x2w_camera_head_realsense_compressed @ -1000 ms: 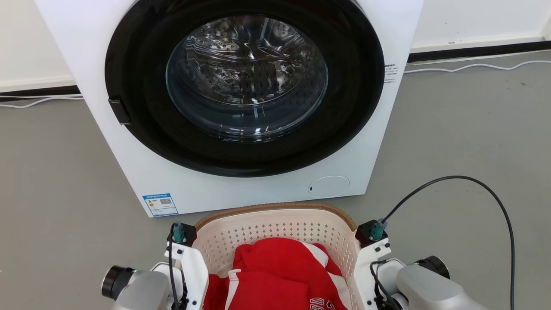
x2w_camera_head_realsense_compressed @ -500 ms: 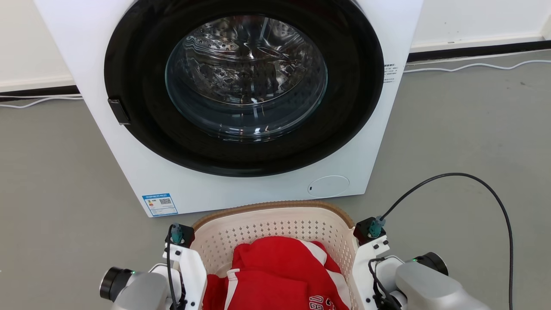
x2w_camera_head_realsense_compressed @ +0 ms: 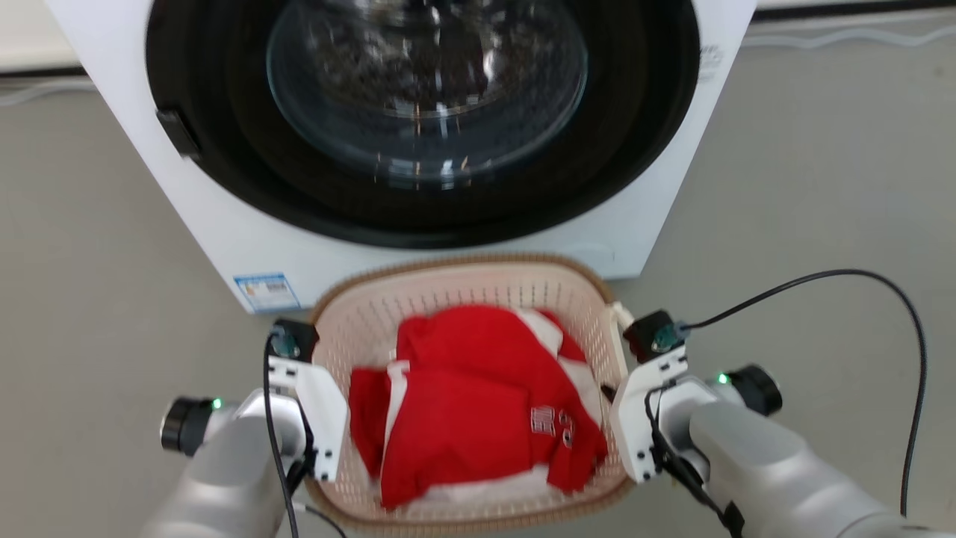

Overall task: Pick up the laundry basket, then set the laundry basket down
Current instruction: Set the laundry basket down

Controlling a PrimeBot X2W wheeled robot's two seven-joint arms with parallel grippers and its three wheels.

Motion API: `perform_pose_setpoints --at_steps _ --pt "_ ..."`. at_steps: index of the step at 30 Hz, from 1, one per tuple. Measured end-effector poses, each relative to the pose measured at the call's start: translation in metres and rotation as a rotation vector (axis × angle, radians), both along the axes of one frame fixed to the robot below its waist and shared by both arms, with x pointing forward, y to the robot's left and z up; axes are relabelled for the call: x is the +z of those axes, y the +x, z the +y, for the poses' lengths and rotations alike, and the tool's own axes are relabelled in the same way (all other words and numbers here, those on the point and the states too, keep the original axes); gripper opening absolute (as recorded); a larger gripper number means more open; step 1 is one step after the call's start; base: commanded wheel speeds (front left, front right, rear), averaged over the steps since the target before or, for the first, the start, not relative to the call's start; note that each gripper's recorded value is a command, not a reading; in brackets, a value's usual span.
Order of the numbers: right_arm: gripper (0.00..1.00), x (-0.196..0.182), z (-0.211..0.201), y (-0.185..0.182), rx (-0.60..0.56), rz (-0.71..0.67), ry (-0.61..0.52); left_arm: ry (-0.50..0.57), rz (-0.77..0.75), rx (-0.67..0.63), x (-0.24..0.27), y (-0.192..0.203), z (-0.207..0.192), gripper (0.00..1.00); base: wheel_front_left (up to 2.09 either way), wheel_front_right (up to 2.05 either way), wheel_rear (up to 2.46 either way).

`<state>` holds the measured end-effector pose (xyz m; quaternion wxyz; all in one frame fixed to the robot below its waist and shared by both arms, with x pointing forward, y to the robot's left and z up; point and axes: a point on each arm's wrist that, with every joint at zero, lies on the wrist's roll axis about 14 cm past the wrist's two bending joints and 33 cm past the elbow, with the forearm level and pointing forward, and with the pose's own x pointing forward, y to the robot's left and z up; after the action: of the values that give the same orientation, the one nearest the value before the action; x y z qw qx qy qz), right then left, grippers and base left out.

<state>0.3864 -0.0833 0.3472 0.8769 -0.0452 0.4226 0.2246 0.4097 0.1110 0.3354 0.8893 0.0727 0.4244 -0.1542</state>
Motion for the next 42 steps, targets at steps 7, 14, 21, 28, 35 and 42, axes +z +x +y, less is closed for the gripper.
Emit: perform_pose_setpoints --at_steps 7,14,21,28,35,42 --pt "0.0 -0.022 0.003 0.037 0.011 -0.069 0.029 -0.013 -0.047 0.037 -0.027 0.034 0.008 0.0 0.0 0.0 0.0" --pt "0.0 -0.064 0.001 0.072 -0.004 -0.086 0.054 -0.039 -0.062 0.05 -0.069 0.072 0.007 0.0 0.0 0.0 0.0" --pt "0.0 -0.125 -0.002 0.085 -0.031 -0.016 0.061 -0.048 -0.035 0.064 -0.131 0.088 0.008 0.0 0.0 0.0 0.0" --pt "0.0 -0.172 -0.007 0.1 -0.077 0.027 0.062 -0.071 -0.012 0.075 -0.179 0.095 0.005 0.0 0.0 0.0 0.0" --pt "0.0 -0.194 -0.006 0.11 -0.077 0.027 0.054 -0.067 -0.011 0.087 -0.198 0.103 0.012 0.0 0.0 0.0 0.0" --pt "0.0 -0.199 -0.01 0.103 -0.105 0.031 0.062 -0.063 0.0 0.08 -0.203 0.101 0.011 0.0 0.0 0.0 0.0"
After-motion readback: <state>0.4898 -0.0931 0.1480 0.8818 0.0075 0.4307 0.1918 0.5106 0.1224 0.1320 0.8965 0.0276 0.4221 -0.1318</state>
